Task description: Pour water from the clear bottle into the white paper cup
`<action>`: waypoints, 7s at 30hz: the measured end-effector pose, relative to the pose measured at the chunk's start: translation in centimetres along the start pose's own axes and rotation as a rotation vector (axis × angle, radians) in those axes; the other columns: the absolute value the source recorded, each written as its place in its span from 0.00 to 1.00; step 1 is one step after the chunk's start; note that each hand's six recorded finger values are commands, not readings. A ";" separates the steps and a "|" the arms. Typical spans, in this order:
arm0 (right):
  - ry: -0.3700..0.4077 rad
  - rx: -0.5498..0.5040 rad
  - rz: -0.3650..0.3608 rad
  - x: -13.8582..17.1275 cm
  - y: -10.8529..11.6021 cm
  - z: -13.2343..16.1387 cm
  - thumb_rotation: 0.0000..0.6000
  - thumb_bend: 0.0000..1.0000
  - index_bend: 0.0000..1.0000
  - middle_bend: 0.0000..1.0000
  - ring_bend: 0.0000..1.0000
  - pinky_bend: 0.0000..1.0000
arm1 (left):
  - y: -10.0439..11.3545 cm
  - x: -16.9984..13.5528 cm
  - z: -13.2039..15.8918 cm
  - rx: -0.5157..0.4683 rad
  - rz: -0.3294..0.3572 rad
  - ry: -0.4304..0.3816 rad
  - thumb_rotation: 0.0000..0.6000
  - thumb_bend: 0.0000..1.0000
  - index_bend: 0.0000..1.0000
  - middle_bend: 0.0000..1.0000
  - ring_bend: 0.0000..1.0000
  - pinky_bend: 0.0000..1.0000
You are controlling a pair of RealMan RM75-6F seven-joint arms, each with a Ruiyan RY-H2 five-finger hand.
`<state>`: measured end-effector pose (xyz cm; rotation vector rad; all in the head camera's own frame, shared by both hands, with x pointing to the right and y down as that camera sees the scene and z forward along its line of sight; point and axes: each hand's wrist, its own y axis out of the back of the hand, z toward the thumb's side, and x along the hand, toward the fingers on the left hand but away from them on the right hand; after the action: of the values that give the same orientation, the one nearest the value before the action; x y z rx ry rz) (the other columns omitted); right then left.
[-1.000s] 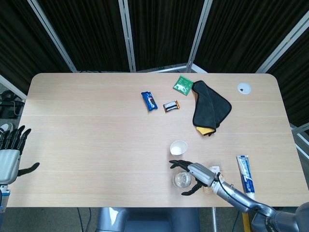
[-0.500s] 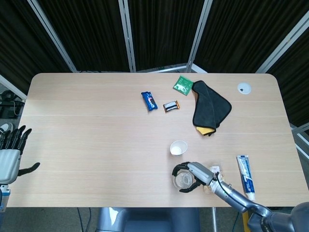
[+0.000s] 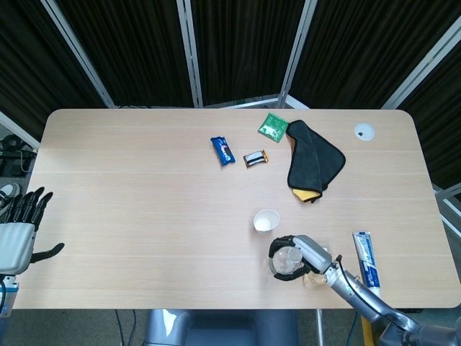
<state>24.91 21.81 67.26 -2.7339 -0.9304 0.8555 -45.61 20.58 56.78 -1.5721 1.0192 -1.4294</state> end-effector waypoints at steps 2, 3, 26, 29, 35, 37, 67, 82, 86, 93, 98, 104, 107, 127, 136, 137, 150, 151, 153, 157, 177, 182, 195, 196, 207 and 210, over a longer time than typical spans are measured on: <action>0.002 0.040 -0.042 0.5 1.7 0.4 1.00 0.50 0.53 0.61 0.51 0.37 | 0.3 -0.1 0.1 -0.008 0.006 -0.006 1.00 0.00 0.00 0.00 0.00 0.00; -0.001 0.062 -0.062 0.8 2.6 0.6 1.00 0.50 0.53 0.61 0.51 0.37 | 0.5 -0.2 0.1 -0.013 0.009 -0.009 1.00 0.00 0.00 0.00 0.00 0.00; -0.382 0.802 -0.262 0.2 12.0 -4.2 1.00 0.53 0.54 0.62 0.53 0.43 | 2.2 -1.6 0.1 -0.045 0.017 -0.015 1.00 0.00 0.00 0.00 0.00 0.00; -0.411 0.857 -0.253 -0.4 11.8 -4.4 1.00 0.55 0.54 0.62 0.53 0.43 | 2.1 -1.4 -0.1 -0.041 0.015 -0.008 1.00 0.00 0.00 0.00 0.00 0.00; -0.457 0.954 -0.240 -1.8 11.3 -4.5 1.00 0.57 0.53 0.62 0.54 0.44 | 2.0 -1.0 -0.4 -0.042 0.010 0.002 1.00 0.00 0.00 0.00 0.00 0.00; -0.473 0.984 -0.235 -2.4 11.1 -4.4 1.00 0.57 0.53 0.62 0.54 0.44 | 1.9 -0.9 -0.4 -0.043 0.008 0.005 1.00 0.00 0.00 0.00 0.00 0.00; -0.565 1.206 -0.213 -7.0 10.0 -3.2 1.00 0.58 0.54 0.63 0.55 0.44 | 1.5 -0.4 -0.9 -0.034 -0.010 0.027 1.00 0.00 0.00 0.00 0.00 0.00; -0.548 1.271 -0.238 -6.8 10.2 -2.6 1.00 0.58 0.54 0.63 0.55 0.44 | 1.4 -0.5 -0.9 -0.032 -0.013 0.024 1.00 0.00 0.00 0.00 0.00 0.00; -0.547 1.287 -0.240 -6.8 10.2 -2.5 1.00 0.58 0.54 0.63 0.55 0.44 | 1.4 -0.4 -0.9 -0.033 -0.013 0.024 1.00 0.00 0.00 0.00 0.00 0.00; -0.541 1.331 -0.241 -6.8 10.2 -2.3 1.00 0.58 0.54 0.63 0.55 0.44 | 1.4 -0.4 -0.9 -0.032 -0.013 0.024 1.00 0.00 0.00 0.00 0.00 0.00; -0.536 1.347 -0.243 -6.8 10.1 -2.1 1.00 0.58 0.54 0.63 0.55 0.44 | 1.5 -0.4 -0.9 -0.033 -0.012 0.025 1.00 0.00 0.00 0.00 0.00 0.00; -0.529 1.375 -0.251 -6.8 10.2 -1.9 1.00 0.58 0.54 0.63 0.55 0.44 | 1.5 -0.4 -0.9 -0.033 -0.014 0.025 1.00 0.00 0.00 0.00 0.00 0.00; -0.522 1.402 -0.253 -6.8 10.3 -1.8 1.00 0.58 0.54 0.63 0.55 0.44 | 1.5 -0.4 -0.9 -0.033 -0.013 0.023 1.00 0.00 0.00 0.00 0.00 0.00; -0.514 1.455 -0.253 -6.7 10.3 -1.9 1.00 0.58 0.54 0.63 0.55 0.44 | 1.5 -0.4 -0.9 -0.033 -0.013 0.025 1.00 0.00 0.00 0.00 0.00 0.00; -0.517 1.434 -0.258 -6.7 10.4 -2.0 1.00 0.58 0.55 0.63 0.56 0.44 | 1.5 -0.4 -0.9 -0.033 -0.014 0.026 1.00 0.00 0.00 0.00 0.00 0.00; -0.517 1.428 -0.260 -6.7 10.4 -2.0 1.00 0.58 0.55 0.63 0.56 0.45 | 1.5 -0.4 -0.9 -0.034 -0.014 0.026 1.00 0.00 0.00 0.00 0.00 0.00; -0.451 1.159 -0.289 -6.1 10.6 -1.8 1.00 0.61 0.56 0.65 0.58 0.47 | 1.5 -0.4 -0.9 -0.039 -0.019 0.025 1.00 0.00 0.00 0.00 0.00 0.00; -0.440 1.121 -0.291 -6.0 10.6 -1.7 1.00 0.61 0.56 0.65 0.58 0.47 | 1.5 -0.5 -0.9 -0.040 -0.020 0.025 1.00 0.00 0.00 0.00 0.00 0.00; -0.421 1.061 -0.297 -5.7 10.8 -1.5 1.00 0.61 0.56 0.65 0.58 0.47 | 1.5 -0.5 -0.9 -0.040 -0.020 0.024 1.00 0.00 0.00 0.00 0.00 0.00; -0.365 0.914 -0.318 -5.0 11.1 -0.9 1.00 0.62 0.56 0.65 0.58 0.47 | 1.4 -0.5 -0.7 -0.040 -0.022 0.020 1.00 0.00 0.00 0.00 0.00 0.00; -0.070 0.310 -0.024 -0.3 5.0 4.1 1.00 0.64 0.56 0.66 0.58 0.47 | 1.3 -0.7 -0.4 -0.026 -0.019 0.011 1.00 0.00 0.00 0.00 0.00 0.00; -0.029 0.309 0.080 -0.6 1.5 4.4 1.00 0.65 0.56 0.66 0.58 0.47 | 1.1 -0.6 -0.5 -0.021 -0.025 0.018 1.00 0.00 0.00 0.00 0.00 0.00; 0.019 0.306 0.174 -3.9 -4.0 4.1 1.00 0.66 0.57 0.66 0.58 0.47 | 0.7 -0.2 -1.3 -0.009 -0.036 0.048 1.00 0.00 0.00 0.00 0.00 0.00; 0.019 0.304 0.179 -4.0 -4.1 4.0 1.00 0.66 0.57 0.66 0.58 0.47 | 0.7 -0.1 -1.3 -0.008 -0.037 0.049 1.00 0.00 0.00 0.00 0.00 0.00; 0.016 0.270 0.182 -4.6 -5.1 3.2 1.00 0.65 0.54 0.64 0.54 0.47 | 0.4 -0.1 -1.2 0.000 -0.045 0.050 1.00 0.00 0.00 0.00 0.00 0.00; 0.018 0.256 0.168 -4.6 -5.1 2.9 1.00 0.55 0.50 0.58 0.50 0.47 | 0.4 -0.1 -1.2 0.001 -0.047 0.052 1.00 0.00 0.00 0.00 0.00 0.00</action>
<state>17.67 22.96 68.53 -2.6171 -0.5495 0.9054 -46.82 20.48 56.47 -1.5750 1.0179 -1.5088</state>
